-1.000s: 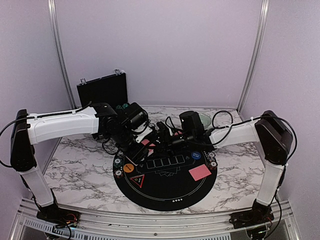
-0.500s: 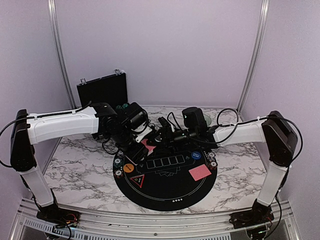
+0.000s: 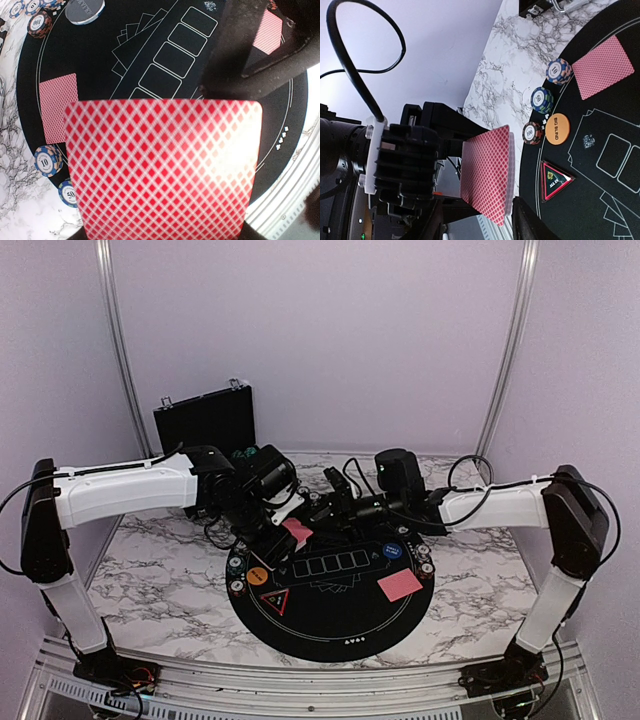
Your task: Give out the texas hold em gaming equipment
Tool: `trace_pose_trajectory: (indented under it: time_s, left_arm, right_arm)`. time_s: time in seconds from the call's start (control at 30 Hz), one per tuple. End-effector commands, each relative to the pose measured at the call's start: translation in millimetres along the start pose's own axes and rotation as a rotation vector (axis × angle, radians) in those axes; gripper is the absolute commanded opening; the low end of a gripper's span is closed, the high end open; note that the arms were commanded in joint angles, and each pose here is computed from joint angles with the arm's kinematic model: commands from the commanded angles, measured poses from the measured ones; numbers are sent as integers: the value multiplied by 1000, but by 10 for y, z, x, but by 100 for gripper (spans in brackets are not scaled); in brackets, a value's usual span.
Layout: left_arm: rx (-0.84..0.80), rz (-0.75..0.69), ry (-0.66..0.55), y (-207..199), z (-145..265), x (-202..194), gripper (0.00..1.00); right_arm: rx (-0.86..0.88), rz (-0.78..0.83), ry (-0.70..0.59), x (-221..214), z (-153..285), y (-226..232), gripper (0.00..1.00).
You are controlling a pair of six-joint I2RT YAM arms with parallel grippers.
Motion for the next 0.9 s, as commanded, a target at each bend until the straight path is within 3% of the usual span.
trace_pose_trajectory:
  time_s: [0.0,0.87]
  left_arm:
    - [-10,-13,-44,-26,124,54,50]
    - [-8,-13,-46,-23,131,52,50]
  right_arm:
    - [10,13,-16,21,72,83,43]
    - [30,-34,28,-56,-78,-82,23]
Point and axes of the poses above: each gripper's point midway between its finger pads, its own z axis back along the fingers, its own y axis along the line the jaws close on, x = y × z, the point moved 7 cm from there along z, back along the fingers, and after that the axes turned 5 degrees about z, right-handed, at the moved point
